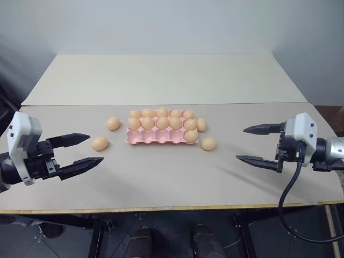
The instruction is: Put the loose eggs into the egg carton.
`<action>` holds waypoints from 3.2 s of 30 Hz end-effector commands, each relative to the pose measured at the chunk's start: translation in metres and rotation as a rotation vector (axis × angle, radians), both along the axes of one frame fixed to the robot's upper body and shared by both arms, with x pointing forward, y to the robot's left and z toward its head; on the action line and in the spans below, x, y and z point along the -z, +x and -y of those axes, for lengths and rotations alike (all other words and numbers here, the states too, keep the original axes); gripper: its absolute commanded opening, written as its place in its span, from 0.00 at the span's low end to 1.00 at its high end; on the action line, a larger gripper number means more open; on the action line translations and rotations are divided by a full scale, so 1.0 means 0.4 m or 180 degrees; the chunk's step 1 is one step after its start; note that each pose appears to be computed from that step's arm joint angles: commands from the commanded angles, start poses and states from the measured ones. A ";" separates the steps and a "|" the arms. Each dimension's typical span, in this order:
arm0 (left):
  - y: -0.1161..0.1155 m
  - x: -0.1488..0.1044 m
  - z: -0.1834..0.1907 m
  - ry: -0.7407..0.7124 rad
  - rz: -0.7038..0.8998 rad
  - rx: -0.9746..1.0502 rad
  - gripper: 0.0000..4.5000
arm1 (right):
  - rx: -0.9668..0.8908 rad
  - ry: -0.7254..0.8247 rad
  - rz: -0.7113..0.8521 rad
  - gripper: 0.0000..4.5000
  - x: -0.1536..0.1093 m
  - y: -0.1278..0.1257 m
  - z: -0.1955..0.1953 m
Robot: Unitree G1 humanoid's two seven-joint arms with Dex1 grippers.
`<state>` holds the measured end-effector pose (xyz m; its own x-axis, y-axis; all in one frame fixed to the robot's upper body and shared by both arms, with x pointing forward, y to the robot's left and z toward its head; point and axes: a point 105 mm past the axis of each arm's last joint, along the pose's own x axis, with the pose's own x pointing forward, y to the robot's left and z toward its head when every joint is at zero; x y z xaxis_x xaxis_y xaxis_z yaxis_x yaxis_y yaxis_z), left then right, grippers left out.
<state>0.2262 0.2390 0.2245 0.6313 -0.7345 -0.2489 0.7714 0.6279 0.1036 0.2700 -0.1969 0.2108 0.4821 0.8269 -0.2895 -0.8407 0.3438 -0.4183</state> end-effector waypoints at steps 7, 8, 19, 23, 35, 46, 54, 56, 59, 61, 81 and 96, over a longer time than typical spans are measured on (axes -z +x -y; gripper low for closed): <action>0.009 -0.038 0.007 -0.0024 0.0223 0.0053 0.99 | -0.0008 0.0042 0.0223 0.99 -0.032 0.009 -0.004; 0.008 -0.035 0.008 -0.0007 0.0206 0.0080 0.99 | -0.0010 0.0042 0.0221 0.99 -0.032 0.011 -0.004; 0.018 -0.016 0.030 -0.0074 0.0297 0.0163 0.99 | 0.0157 0.0019 0.0358 0.99 -0.058 0.077 0.003; 0.027 -0.030 0.040 -0.0243 0.0362 0.0177 0.99 | 0.0229 -0.0176 0.0390 0.99 -0.028 0.133 -0.016; 0.029 -0.022 0.053 -0.0194 0.0278 0.0282 0.99 | -0.0211 -0.0618 0.0222 0.99 0.102 0.193 -0.109; 0.024 -0.036 0.053 -0.0145 0.0295 0.0280 1.00 | 0.0001 -0.0822 0.0172 0.91 0.187 0.274 -0.133; 0.013 -0.041 0.039 -0.0075 0.0306 0.0167 1.00 | -0.0001 -0.0508 0.0208 0.43 0.126 0.240 -0.105; 0.009 -0.042 0.034 -0.0069 0.0305 0.0150 1.00 | -0.0058 -0.0420 0.0298 0.43 0.082 0.225 -0.112; 0.008 -0.043 0.031 -0.0071 0.0307 0.0131 1.00 | -0.0203 -0.0283 0.0442 0.43 0.024 0.213 -0.156; 0.011 -0.042 0.031 -0.0078 0.0311 0.0124 1.00 | -0.0270 -0.0191 0.0512 0.43 0.000 0.217 -0.202; 0.013 -0.040 0.029 -0.0007 0.0355 0.0146 1.00 | -0.0280 -0.0124 0.0392 0.99 0.035 0.288 -0.396; 0.027 -0.039 -0.044 0.0012 0.0239 0.0069 1.00 | 0.0234 0.0082 0.0373 0.99 -0.076 0.069 -0.022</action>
